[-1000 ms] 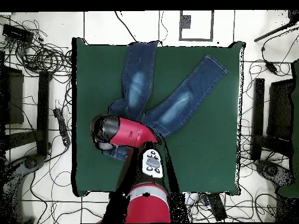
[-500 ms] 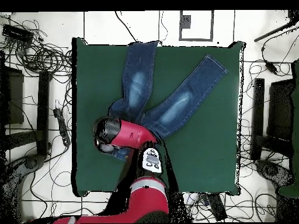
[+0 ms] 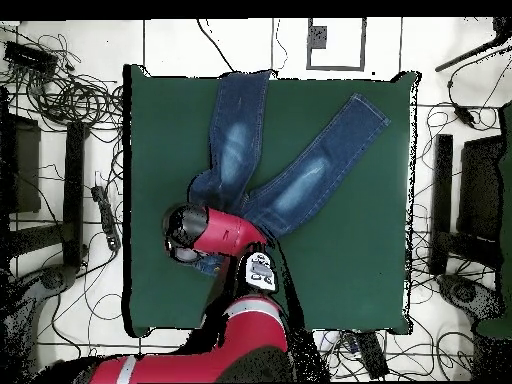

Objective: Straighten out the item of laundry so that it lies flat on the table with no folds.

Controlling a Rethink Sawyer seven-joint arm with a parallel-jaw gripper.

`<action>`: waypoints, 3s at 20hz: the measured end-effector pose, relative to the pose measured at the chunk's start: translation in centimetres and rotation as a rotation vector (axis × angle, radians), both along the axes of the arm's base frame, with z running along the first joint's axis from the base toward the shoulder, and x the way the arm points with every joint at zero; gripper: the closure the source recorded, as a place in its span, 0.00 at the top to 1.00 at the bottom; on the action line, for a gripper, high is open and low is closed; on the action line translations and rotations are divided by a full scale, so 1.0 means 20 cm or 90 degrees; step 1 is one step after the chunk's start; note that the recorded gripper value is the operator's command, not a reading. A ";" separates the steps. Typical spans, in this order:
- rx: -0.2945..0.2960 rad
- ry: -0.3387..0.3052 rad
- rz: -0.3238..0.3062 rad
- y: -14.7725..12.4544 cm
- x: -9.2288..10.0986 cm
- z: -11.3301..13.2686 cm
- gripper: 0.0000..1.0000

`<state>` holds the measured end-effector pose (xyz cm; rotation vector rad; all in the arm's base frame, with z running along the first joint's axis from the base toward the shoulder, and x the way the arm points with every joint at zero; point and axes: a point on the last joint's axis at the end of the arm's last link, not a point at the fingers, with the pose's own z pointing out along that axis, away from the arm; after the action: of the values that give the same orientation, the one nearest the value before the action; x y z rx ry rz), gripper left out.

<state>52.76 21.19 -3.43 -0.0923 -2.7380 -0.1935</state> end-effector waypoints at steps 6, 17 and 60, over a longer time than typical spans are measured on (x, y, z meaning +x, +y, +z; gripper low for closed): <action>0.003 0.002 -0.005 0.00 0.00 -0.01 0.00; 0.023 -0.003 -0.036 0.07 0.03 0.08 0.00; 0.052 -0.051 -0.012 0.42 -0.04 0.48 0.00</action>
<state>52.04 29.59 6.07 -0.0909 -2.8054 -0.3198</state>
